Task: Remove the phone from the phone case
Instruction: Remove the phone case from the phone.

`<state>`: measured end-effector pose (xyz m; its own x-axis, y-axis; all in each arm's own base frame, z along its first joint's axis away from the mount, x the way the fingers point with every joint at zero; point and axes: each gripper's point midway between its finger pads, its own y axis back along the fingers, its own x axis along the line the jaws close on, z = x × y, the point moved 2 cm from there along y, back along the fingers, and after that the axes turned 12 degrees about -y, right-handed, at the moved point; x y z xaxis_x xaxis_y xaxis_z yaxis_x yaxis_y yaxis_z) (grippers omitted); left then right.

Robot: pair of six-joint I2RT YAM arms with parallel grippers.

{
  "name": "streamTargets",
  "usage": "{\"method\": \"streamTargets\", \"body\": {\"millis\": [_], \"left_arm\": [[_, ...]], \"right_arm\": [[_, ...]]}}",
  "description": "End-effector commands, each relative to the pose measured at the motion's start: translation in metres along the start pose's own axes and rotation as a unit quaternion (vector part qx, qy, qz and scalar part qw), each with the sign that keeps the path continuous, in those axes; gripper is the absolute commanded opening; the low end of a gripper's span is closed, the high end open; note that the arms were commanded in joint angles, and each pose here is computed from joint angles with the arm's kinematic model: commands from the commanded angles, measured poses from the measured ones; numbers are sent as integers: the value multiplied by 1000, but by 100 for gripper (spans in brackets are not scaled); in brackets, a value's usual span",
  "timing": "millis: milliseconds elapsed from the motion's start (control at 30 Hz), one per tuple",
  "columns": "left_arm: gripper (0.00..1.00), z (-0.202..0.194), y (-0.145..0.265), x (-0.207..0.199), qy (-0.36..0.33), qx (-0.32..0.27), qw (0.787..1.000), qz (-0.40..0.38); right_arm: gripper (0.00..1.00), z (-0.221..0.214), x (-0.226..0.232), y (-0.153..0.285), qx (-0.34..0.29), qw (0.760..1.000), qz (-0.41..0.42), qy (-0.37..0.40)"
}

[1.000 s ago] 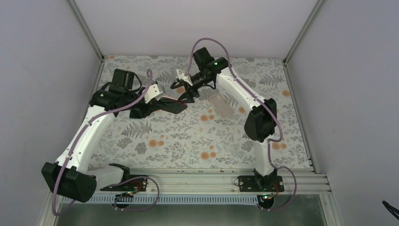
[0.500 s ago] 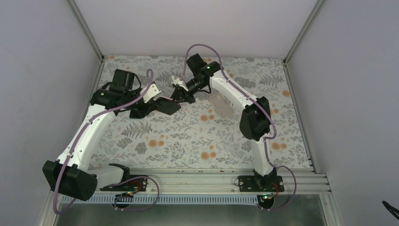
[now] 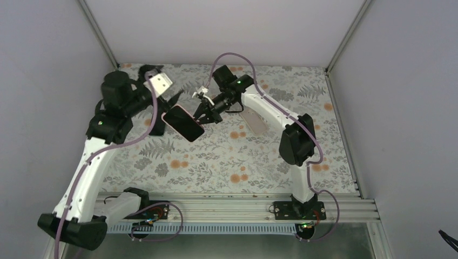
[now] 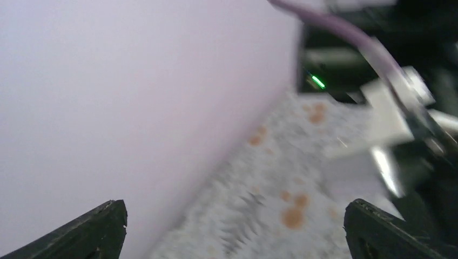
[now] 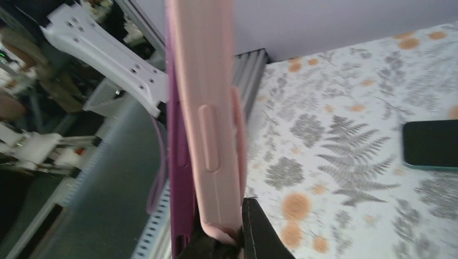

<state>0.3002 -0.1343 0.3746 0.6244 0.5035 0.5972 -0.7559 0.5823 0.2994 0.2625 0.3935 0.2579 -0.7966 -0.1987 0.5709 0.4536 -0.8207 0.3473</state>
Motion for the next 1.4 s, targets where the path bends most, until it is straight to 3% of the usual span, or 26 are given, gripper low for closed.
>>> {"method": "streamTargets", "body": {"millis": [0, 200, 367, 533, 967, 1367], "left_arm": [[100, 51, 45, 61, -57, -67, 982, 168], [100, 62, 70, 62, -68, -69, 977, 189], [100, 69, 71, 72, -32, -87, 970, 223], [100, 71, 41, 64, -23, -85, 966, 243], [100, 92, -74, 12, -66, -100, 960, 252], [100, 106, -135, 15, -38, -106, 955, 275]], "right_arm": [[3, 37, 42, 19, -55, 997, 52, -28], [3, 74, -21, 80, -138, 981, -113, -75], [3, 104, -69, 156, -227, 930, -280, -71], [3, 133, -69, 204, -293, 878, -376, -36], [3, 147, -28, 251, -404, 796, -449, -48], [3, 137, 23, 251, -426, 793, -435, -32]]}}
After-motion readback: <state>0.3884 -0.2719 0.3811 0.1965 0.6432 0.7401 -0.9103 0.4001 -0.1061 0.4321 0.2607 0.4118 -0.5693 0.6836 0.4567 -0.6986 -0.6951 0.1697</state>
